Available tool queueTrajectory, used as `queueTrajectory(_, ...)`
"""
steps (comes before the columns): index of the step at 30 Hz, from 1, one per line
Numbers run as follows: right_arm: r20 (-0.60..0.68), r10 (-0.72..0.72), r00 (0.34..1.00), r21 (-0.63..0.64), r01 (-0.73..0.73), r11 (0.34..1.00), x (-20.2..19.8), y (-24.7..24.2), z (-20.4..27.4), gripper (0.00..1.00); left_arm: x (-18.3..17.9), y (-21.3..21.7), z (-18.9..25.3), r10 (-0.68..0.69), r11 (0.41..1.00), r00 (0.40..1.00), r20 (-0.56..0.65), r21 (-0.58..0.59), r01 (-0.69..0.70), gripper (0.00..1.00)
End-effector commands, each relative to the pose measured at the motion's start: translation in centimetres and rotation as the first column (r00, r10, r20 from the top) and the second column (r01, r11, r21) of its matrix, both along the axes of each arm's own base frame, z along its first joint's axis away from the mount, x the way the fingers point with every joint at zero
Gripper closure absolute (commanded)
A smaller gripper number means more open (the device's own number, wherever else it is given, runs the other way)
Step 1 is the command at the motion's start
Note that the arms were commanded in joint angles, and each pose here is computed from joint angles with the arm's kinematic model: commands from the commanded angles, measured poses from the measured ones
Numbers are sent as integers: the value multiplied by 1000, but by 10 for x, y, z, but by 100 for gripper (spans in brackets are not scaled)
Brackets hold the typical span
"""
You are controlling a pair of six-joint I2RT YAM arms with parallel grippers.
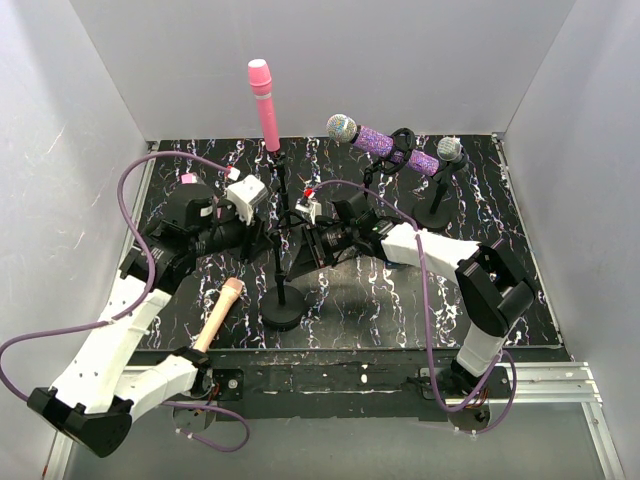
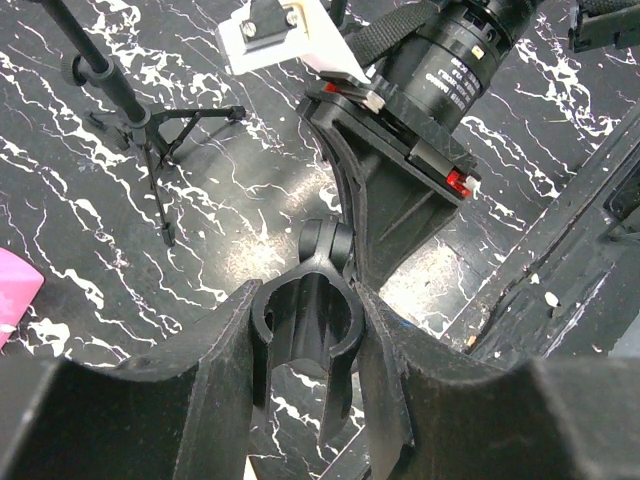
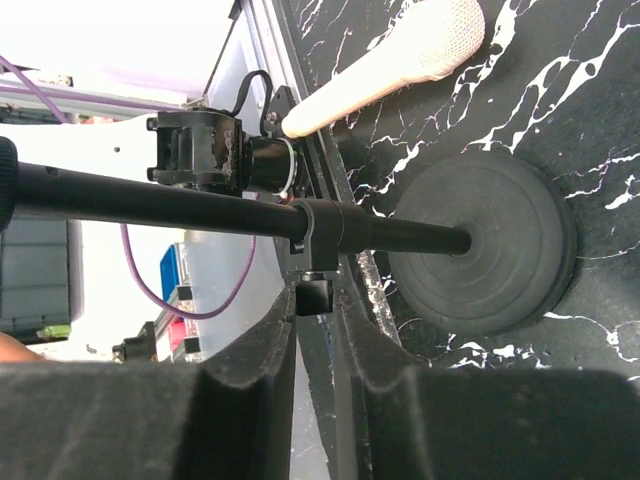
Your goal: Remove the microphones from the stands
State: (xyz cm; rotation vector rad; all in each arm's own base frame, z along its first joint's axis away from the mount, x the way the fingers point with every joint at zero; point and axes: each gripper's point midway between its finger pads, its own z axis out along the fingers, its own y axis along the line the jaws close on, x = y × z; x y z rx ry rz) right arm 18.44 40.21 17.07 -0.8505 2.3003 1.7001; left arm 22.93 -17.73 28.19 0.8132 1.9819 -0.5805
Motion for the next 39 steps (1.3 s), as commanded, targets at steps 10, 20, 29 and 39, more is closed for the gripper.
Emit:
queueTrajectory(10,396,16,918,37,-33,999,19,11,34,99,2,12,9,92,994,996,0,-66,-92,100)
queueTrajectory(20,977,-23,213,50,-122,991,58,31,80,99,-3,30,10,157,984,986,-52,-79,-161,100)
queueTrajectory(29,545,-215,-810,19,-244,970,63,40,105,99,-1,29,0,149,985,988,-51,-84,-153,100)
queueTrajectory(39,815,-104,-570,-19,-206,978,47,-7,80,21,0,25,1,124,987,992,-20,-103,-125,100)
